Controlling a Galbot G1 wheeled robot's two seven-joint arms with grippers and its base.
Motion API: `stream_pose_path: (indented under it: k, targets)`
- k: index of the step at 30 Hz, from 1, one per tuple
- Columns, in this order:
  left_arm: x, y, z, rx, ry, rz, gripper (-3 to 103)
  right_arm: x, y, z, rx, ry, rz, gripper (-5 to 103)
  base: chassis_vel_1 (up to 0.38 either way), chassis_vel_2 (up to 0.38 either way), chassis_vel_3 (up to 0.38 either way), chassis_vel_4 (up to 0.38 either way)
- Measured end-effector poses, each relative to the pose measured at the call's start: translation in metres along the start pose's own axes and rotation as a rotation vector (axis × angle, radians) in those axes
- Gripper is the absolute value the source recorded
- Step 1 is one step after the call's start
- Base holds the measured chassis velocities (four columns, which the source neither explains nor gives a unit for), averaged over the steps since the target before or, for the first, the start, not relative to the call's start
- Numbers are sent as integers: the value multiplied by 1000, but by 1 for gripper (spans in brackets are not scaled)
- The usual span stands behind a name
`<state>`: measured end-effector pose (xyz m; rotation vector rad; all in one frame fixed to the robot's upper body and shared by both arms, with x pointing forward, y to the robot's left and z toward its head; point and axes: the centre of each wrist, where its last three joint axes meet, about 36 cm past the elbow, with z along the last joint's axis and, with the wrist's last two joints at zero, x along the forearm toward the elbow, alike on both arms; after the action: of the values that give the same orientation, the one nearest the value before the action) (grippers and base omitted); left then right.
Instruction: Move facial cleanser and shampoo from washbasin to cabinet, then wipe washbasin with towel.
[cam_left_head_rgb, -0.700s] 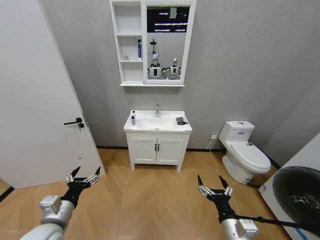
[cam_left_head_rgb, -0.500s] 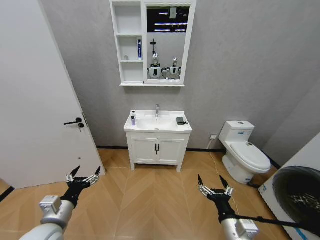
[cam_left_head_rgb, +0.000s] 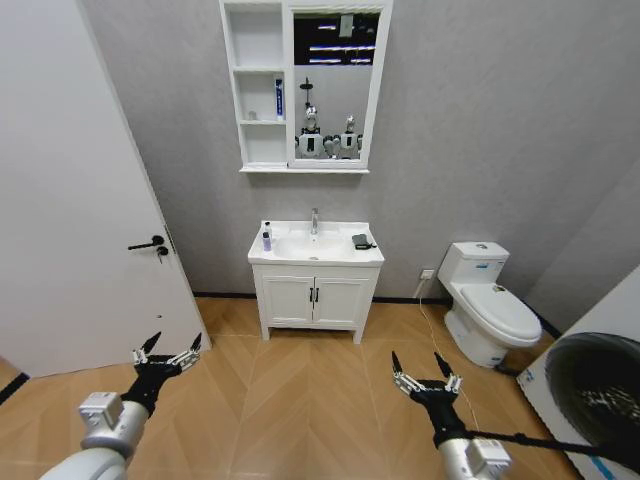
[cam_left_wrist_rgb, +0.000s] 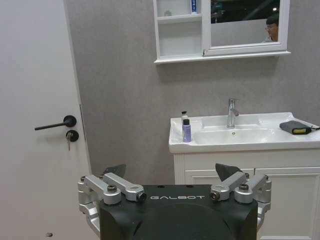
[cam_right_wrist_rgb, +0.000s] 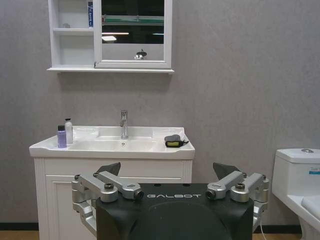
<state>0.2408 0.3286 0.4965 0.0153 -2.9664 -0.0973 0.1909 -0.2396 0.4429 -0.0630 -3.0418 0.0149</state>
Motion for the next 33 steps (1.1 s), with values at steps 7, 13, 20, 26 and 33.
stream_pose_path:
  k: [7,13,20,26,33]
  targets:
    - [-3,0,-2,7,-15,2,98,1,1,5,-3,15,-13,100,0,0,0,0]
    - [-3,-2,2,0,0,12,98,1,-3,4,6,4,-8,100,-15,10,18,-12]
    - [-2,-1,3,-5,7,8,98,1,2,4,-12,-1,-16,100,-108,111,118,-115]
    - [-1,-1,5,-6,8,0,98,3,5,3,-16,-3,-25,100,-204,199,225,-227]
    - [-2,-2,7,-1,9,-1,98,4,5,2,-9,-6,-27,100,-276,259,281,-269]
